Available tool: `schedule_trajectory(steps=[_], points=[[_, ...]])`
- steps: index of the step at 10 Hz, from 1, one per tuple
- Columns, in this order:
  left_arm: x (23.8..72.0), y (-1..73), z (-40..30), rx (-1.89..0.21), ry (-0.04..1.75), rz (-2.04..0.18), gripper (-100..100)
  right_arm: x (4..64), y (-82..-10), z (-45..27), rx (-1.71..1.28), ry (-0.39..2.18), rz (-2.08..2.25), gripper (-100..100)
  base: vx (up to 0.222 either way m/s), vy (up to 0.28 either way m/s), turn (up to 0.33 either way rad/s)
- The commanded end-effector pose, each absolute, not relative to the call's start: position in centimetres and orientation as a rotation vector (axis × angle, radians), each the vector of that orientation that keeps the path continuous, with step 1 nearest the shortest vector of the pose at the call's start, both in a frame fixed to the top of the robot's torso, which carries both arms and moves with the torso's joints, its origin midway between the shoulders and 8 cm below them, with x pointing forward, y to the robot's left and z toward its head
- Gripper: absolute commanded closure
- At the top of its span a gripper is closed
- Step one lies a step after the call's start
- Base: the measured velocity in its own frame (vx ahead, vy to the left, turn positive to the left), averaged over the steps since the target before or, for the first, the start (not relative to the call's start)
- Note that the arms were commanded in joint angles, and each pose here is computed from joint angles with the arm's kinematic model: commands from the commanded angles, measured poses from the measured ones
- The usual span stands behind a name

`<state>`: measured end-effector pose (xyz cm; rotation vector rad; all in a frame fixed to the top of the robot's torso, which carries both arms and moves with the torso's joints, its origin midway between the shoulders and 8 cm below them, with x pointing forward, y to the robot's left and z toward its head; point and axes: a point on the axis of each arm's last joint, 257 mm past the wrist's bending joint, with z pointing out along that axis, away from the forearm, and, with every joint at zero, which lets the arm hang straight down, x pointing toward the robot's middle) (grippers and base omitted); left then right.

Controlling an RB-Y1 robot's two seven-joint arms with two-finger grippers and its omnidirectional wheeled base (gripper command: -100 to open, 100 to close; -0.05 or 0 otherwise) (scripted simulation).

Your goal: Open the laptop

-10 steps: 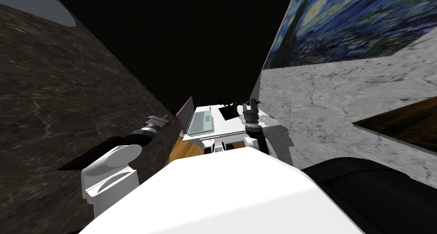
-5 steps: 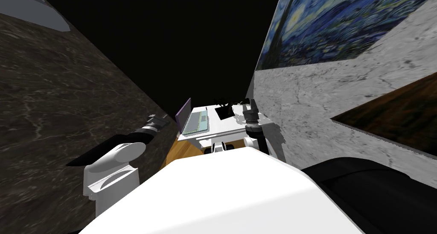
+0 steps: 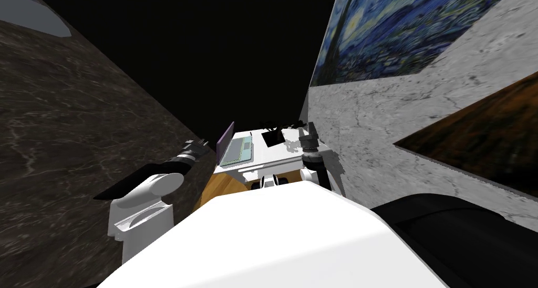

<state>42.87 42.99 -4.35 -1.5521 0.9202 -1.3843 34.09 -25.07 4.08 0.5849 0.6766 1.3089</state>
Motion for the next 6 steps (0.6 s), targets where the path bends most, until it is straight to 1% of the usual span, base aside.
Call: schedule_trajectory(steps=[1, 6], points=[[43.4, 43.1, -5.1, -1.539, 0.915, -1.378, -100, 34.1, -25.1, 4.1, 0.585, 0.677, 1.309, 0, -0.054, -0.079, -0.015], [44.6, 42.9, -6.6, -1.517, 0.910, -1.363, -100, 34.1, -25.1, 4.1, 0.585, 0.677, 1.309, 0, -0.043, -0.069, -0.016]])
